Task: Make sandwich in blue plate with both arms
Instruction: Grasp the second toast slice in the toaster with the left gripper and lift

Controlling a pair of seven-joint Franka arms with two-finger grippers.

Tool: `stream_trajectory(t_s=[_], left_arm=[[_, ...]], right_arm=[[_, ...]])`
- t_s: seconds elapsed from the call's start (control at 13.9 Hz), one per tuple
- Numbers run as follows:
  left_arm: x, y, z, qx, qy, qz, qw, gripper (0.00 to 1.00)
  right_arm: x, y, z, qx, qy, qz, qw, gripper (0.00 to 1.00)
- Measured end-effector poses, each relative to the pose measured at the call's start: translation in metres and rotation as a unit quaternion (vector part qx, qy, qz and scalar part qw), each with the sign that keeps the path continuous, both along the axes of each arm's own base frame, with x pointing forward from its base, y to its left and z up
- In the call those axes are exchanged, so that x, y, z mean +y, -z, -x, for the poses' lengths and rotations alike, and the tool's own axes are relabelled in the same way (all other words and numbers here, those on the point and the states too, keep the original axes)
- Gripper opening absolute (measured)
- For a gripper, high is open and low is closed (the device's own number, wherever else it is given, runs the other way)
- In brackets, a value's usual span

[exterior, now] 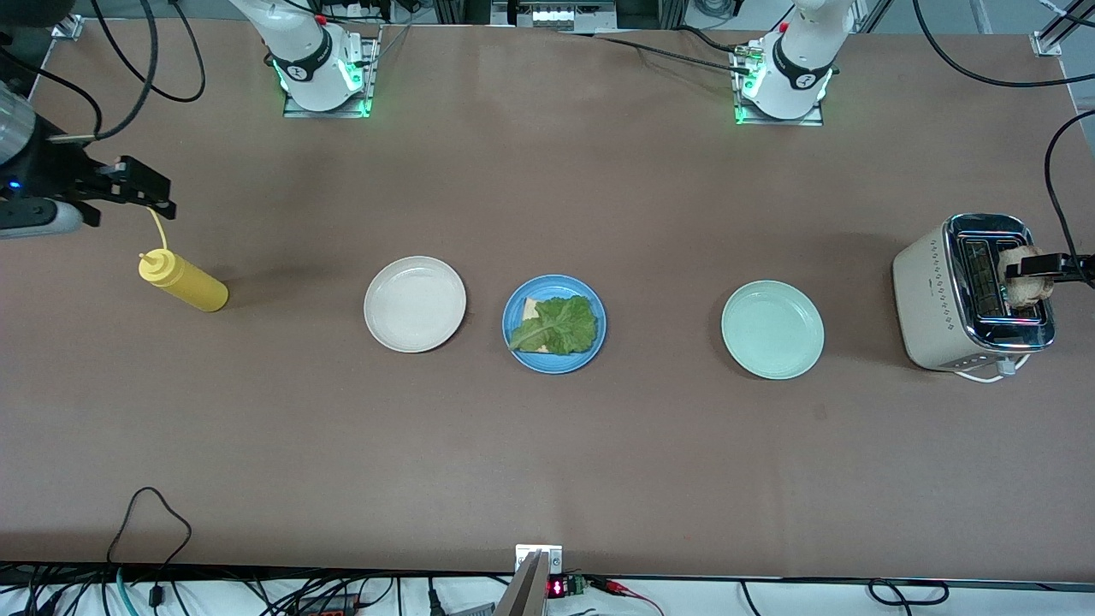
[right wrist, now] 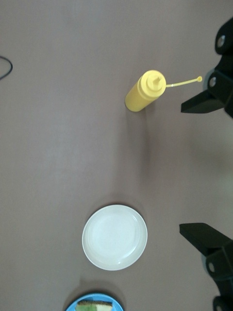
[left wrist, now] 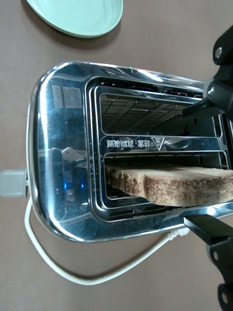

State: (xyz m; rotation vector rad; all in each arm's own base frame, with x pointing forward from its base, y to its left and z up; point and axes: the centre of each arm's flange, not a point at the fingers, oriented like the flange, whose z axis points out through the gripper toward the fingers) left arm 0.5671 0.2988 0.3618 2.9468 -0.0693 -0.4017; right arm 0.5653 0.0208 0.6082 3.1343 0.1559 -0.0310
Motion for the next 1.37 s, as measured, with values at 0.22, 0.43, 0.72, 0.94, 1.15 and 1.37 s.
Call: stream_trajectory(t_s=[0.22,0.43,0.72,0.94,1.15,1.37], left_arm=[[0.001,0.001,0.0,0.001,0.0,0.0,1.0,0.57],[0.008,0.0,0.003,0.0,-0.004,-0.001,1.0,0.25],[0.015,-0.006,0.005,-0.004,-0.004,-0.001,1.0,0.14],[0.006,-0.067,0.002,-0.008,0.008,0.001,1.0,0.14],[-0.036,-0.167,-0.004,-0.015,0.043,0.003,0.999,0.14],[-0.122,-0.212,-0.015,-0.011,0.089,0.028,0.996,0.14]], right_arm=[[-0.001,0.004,-0.004,0.004,0.003,-0.001,1.0,1.0],[-0.005,0.02,-0.011,0.019,0.016,-0.008,1.0,1.0],[-0.003,0.023,-0.015,0.022,0.072,-0.015,0.997,1.0],[0.0,0.023,-0.015,0.023,0.077,-0.016,0.997,1.0],[0.0,0.023,-0.014,0.025,0.08,-0.016,0.996,1.0],[-0.001,0.024,-0.014,0.027,0.083,-0.016,0.996,1.0]])
